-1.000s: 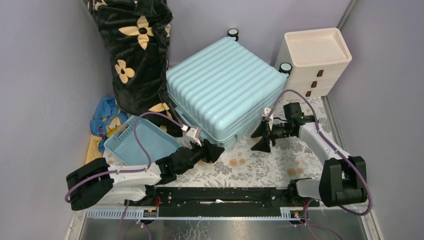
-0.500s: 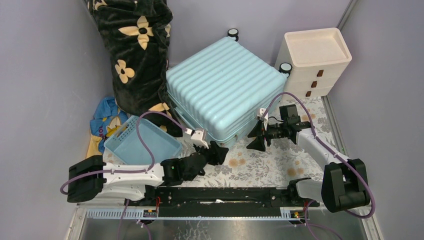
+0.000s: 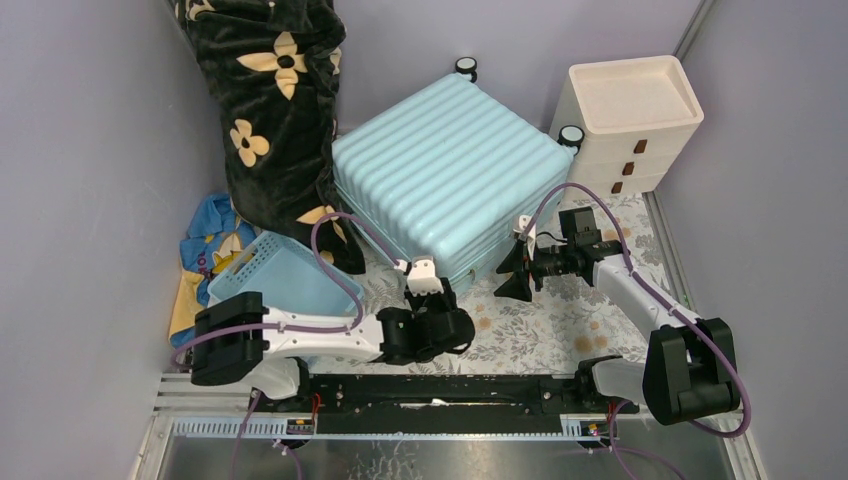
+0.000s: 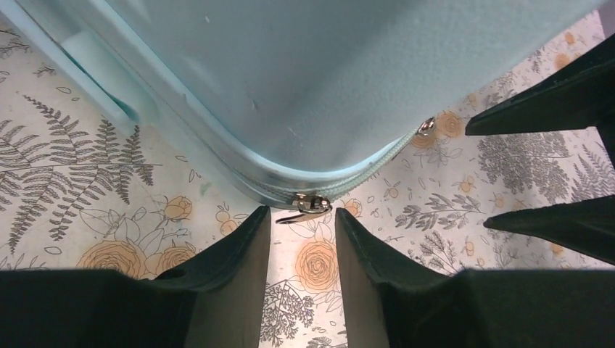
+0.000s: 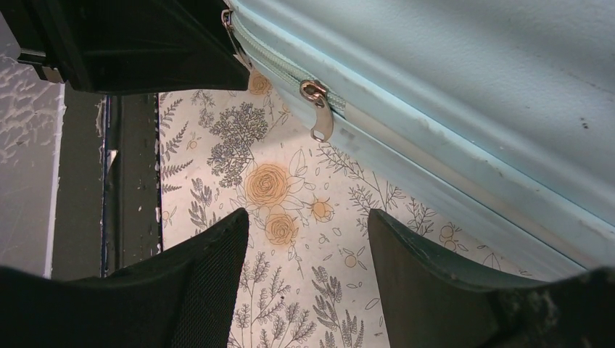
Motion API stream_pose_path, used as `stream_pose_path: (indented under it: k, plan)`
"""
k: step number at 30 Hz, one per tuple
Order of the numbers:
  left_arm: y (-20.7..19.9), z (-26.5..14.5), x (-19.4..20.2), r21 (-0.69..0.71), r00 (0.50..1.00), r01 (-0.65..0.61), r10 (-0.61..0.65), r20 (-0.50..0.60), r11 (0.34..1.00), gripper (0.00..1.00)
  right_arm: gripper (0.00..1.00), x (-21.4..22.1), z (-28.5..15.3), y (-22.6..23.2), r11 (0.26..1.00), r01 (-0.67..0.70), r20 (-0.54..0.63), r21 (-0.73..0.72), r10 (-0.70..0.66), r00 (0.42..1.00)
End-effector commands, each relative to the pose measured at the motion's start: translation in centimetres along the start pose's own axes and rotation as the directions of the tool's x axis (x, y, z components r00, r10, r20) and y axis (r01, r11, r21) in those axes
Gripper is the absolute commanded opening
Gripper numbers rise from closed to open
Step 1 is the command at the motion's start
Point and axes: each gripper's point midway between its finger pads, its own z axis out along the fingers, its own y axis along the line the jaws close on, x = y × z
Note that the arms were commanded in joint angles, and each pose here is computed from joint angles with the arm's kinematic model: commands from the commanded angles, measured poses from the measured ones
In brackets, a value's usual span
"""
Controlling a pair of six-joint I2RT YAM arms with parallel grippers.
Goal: Open, take out, and arrange the luggage
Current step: Unzip the luggage at the center of the board.
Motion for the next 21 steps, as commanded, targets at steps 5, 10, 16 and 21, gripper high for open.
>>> stream_pose_path:
  k: [5, 10, 16, 21]
  plan:
    - [0.7, 1.0, -2.1, -0.097, 0.995, -0.063, 0.071, 0.075, 0.993, 0.43, 0.68, -1.5, -0.3, -0.2, 0.998, 0.065, 0.006, 0.002, -0.065, 0.998]
    - [1.3, 1.8, -2.4, -0.116, 0.992, -0.103, 0.111, 0.059, 0.988, 0.36, 0.68, -1.5, -0.4, -0.2, 0.997, 0.071, 0.001, 0.004, -0.071, 0.997]
    - [1.7, 1.3, -3.1, -0.096, 0.987, -0.141, 0.147, 0.06, 0.985, 0.26, 0.68, -1.4, -0.3, -0.1, 0.998, 0.07, -0.001, -0.003, -0.07, 0.998]
    - [2.1, 0.7, -3.9, -0.083, 0.98, -0.18, 0.186, 0.067, 0.98, 0.21, 0.68, -1.4, -0.4, -0.1, 0.997, 0.071, -0.003, -0.006, -0.071, 0.997]
